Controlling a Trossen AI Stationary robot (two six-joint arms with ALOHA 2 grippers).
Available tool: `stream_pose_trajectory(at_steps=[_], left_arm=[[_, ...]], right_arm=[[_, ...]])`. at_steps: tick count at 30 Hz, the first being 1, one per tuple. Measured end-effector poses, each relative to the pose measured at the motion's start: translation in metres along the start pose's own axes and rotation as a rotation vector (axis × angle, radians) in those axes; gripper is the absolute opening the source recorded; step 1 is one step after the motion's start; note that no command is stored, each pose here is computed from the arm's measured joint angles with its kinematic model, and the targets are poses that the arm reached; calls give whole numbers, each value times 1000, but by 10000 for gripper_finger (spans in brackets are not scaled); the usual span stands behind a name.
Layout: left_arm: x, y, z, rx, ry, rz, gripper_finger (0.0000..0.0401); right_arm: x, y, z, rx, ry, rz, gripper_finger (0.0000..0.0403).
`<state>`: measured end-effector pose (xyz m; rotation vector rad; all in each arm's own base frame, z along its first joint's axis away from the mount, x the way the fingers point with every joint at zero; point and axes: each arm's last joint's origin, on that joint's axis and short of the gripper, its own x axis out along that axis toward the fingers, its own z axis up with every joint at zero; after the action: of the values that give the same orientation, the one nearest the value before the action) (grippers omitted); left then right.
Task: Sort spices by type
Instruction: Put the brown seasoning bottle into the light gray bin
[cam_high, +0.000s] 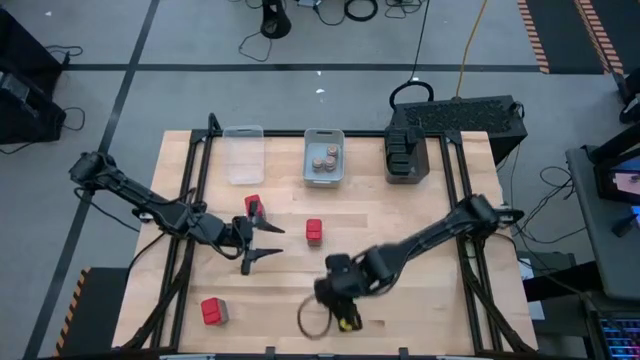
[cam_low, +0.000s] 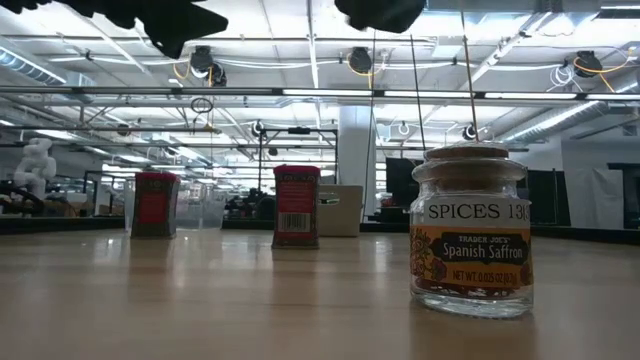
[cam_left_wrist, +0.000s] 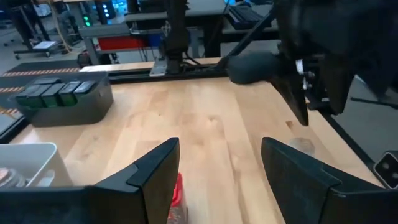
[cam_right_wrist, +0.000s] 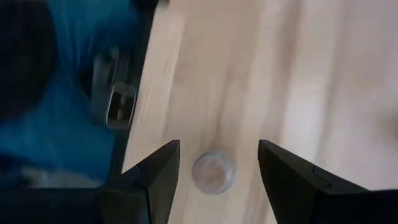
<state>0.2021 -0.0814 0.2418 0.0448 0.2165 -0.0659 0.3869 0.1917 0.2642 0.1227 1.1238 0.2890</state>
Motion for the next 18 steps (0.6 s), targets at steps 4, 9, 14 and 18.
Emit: stream_pose_trajectory(at_steps=[4,9,14,18], left_arm=[[0,-1,0,5,-1,-7,232],[0,-1,0,8,0,-6,232],[0,-1,-1,10,5,-6,232],[0,-1,-1,9,5,-7,232]], right_arm=[[22,20,-10,-106,91,3,201],[26,25,-15,-123,135,1,201],[39,20,-23,-162,218,-76,201],[51,19,-25,-174,238,-81,201]])
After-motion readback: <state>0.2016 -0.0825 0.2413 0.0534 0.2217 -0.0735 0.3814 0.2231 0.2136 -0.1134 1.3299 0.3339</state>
